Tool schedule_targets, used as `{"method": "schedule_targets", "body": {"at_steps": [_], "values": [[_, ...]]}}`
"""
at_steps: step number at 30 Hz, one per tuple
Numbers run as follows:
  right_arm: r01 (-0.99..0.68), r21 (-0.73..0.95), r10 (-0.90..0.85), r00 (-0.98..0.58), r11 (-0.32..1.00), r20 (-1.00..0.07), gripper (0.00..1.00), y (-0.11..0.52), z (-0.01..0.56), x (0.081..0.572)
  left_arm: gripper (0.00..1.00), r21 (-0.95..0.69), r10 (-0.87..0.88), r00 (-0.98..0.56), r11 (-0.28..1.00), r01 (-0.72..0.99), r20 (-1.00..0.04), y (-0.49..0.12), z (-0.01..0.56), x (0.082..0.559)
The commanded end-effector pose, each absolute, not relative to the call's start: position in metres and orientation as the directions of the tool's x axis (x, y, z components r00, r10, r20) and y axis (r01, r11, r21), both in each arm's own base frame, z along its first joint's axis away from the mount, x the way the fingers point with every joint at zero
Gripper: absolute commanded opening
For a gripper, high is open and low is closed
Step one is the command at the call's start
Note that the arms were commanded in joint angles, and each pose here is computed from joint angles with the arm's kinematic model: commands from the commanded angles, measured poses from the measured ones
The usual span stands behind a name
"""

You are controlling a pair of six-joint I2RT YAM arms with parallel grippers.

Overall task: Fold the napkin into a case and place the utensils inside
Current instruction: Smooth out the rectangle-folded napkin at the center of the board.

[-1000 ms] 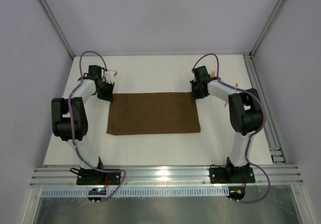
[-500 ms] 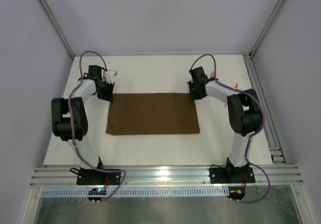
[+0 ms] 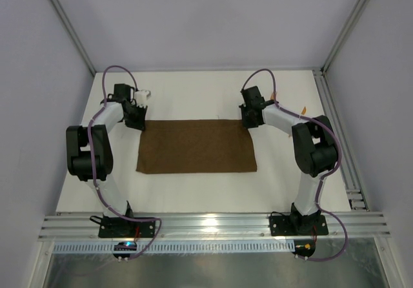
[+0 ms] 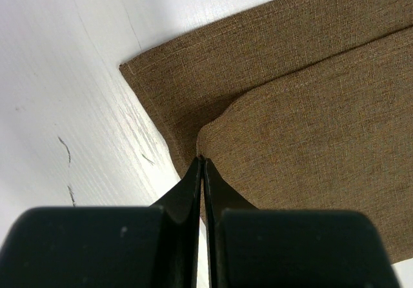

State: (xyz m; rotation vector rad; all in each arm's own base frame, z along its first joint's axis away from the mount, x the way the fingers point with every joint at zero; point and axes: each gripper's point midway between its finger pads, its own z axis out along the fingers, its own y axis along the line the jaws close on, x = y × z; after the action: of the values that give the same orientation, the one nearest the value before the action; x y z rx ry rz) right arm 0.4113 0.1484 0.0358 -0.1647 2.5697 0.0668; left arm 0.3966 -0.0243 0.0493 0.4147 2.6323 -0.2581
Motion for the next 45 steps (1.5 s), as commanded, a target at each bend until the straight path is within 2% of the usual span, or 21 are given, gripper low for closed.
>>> {"method": "schedule_targets", "body": {"at_steps": [1,4,7,19,28,32,33,34,40,45], "values": [[-0.128,0.007,-0.100,-0.807,0.992,-0.582,0.12,0.149,0.059,0.414,0.00,-0.120,0.242,-0.836,0.933,0.340,-0.493,-0.029,0.057,0.403],[-0.142,0.015,-0.107,-0.810,0.990,-0.576,0.15,0.153,0.056,0.414,0.00,-0.121,0.242,-0.837,0.933,0.340,-0.491,-0.029,0.057,0.403],[-0.147,0.014,-0.114,-0.821,0.989,-0.559,0.23,0.154,0.051,0.412,0.00,-0.121,0.242,-0.836,0.932,0.341,-0.492,-0.029,0.057,0.403],[-0.142,-0.031,-0.134,-0.808,0.989,-0.573,0.25,0.156,0.055,0.399,0.00,-0.121,0.243,-0.836,0.932,0.342,-0.491,-0.029,0.056,0.403],[-0.133,-0.077,-0.153,-0.804,0.988,-0.575,0.24,0.146,0.044,0.420,0.00,-0.119,0.246,-0.838,0.932,0.343,-0.487,-0.029,0.056,0.401],[-0.138,-0.087,-0.163,-0.803,0.987,-0.573,0.17,0.145,0.040,0.426,0.00,-0.117,0.246,-0.837,0.932,0.343,-0.489,-0.028,0.055,0.402],[-0.140,-0.085,-0.163,-0.801,0.986,-0.576,0.08,0.146,0.041,0.427,0.00,-0.118,0.245,-0.837,0.932,0.342,-0.490,-0.029,0.056,0.402],[-0.140,-0.086,-0.164,-0.803,0.986,-0.574,0.04,0.146,0.039,0.426,0.00,-0.120,0.245,-0.837,0.932,0.342,-0.490,-0.029,0.056,0.402],[-0.125,-0.048,-0.129,-0.789,0.991,-0.600,0.03,0.141,0.046,0.429,0.00,-0.111,0.241,-0.822,0.933,0.343,-0.516,-0.029,0.067,0.405],[-0.108,0.034,-0.058,-0.742,0.994,-0.668,0.03,0.135,0.081,0.437,0.00,-0.098,0.213,-0.804,0.943,0.318,-0.556,-0.023,0.081,0.412]]}}
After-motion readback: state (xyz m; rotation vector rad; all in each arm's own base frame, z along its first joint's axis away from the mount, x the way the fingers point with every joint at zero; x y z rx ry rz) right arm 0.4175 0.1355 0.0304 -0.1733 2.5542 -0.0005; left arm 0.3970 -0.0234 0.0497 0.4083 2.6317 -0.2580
